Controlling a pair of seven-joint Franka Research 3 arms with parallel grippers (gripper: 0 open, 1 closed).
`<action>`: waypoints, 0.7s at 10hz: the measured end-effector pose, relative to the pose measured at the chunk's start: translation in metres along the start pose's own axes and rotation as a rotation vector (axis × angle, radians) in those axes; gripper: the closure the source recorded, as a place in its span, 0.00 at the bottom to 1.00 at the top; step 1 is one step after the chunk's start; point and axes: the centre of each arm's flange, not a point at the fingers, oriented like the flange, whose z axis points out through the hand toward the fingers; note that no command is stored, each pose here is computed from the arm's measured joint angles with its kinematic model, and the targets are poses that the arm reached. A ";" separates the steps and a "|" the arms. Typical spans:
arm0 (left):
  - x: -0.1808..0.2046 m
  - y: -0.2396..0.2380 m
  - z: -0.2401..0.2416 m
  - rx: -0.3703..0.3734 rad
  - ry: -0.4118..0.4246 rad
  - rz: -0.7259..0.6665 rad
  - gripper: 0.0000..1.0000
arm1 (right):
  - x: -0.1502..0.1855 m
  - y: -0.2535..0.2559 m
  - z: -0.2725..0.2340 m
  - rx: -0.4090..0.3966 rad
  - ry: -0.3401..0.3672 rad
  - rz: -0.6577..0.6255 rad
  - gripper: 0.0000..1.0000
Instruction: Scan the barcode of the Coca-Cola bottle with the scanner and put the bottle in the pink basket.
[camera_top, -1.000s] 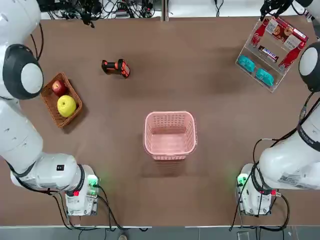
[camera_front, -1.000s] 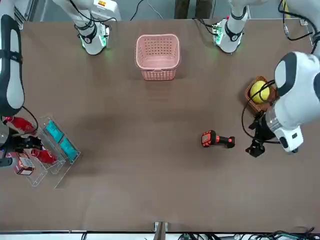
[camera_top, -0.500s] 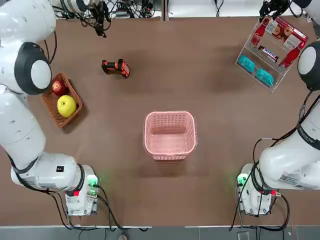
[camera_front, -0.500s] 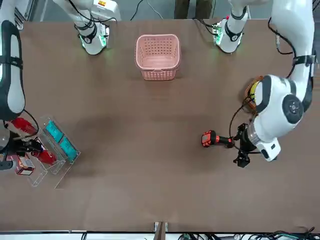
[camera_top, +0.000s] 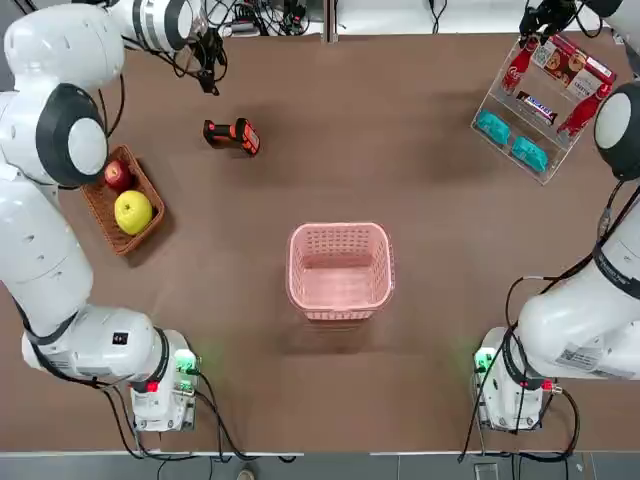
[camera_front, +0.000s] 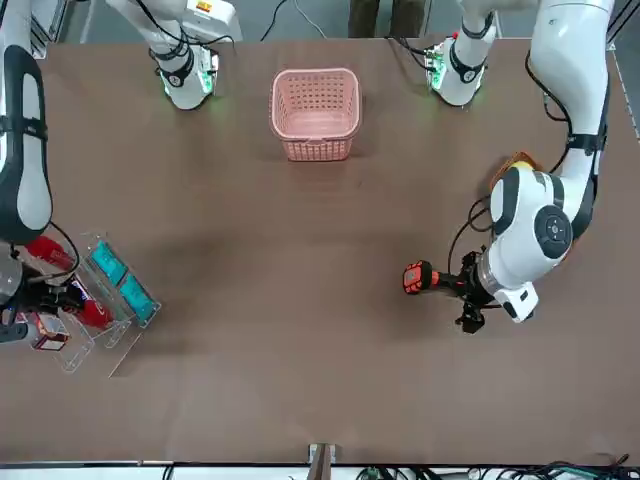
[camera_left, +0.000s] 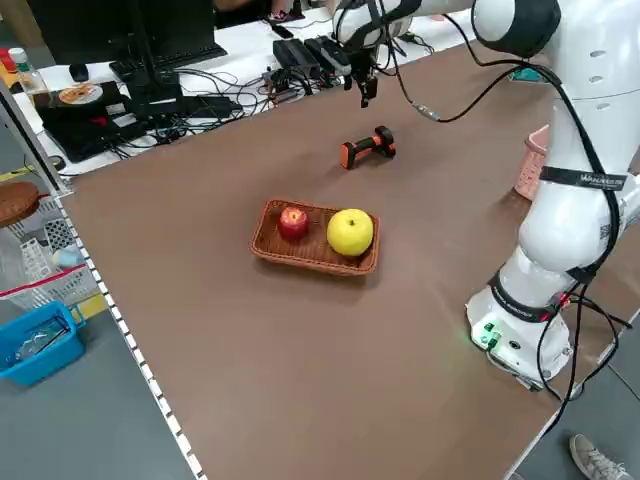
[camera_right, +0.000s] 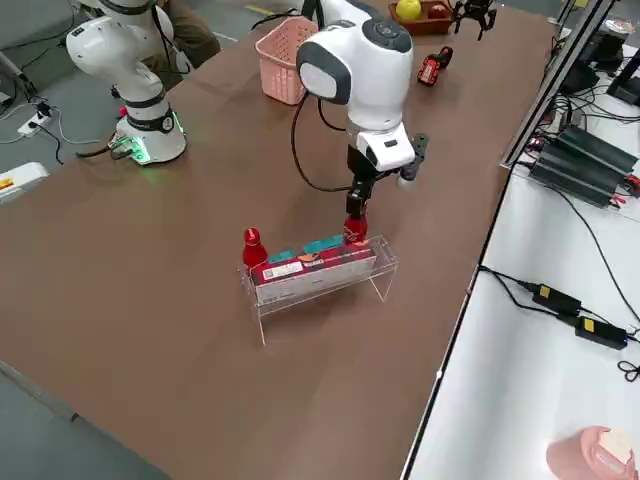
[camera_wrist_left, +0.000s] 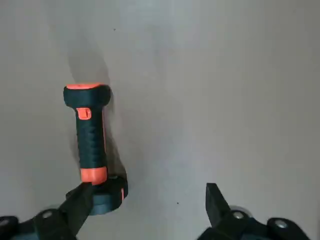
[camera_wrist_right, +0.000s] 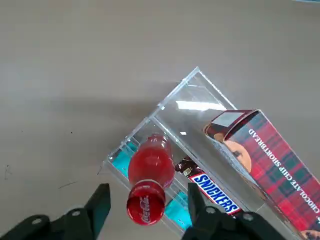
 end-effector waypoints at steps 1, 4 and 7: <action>-0.005 -0.005 0.008 -0.001 0.000 -0.015 0.00 | 0.000 0.002 0.003 0.001 -0.005 0.003 0.33; -0.011 -0.021 0.032 0.004 0.019 -0.020 0.00 | -0.003 0.003 0.011 0.006 -0.019 0.006 0.37; -0.009 -0.038 0.055 0.007 0.044 0.007 0.00 | -0.003 0.003 0.012 0.007 -0.022 0.006 0.47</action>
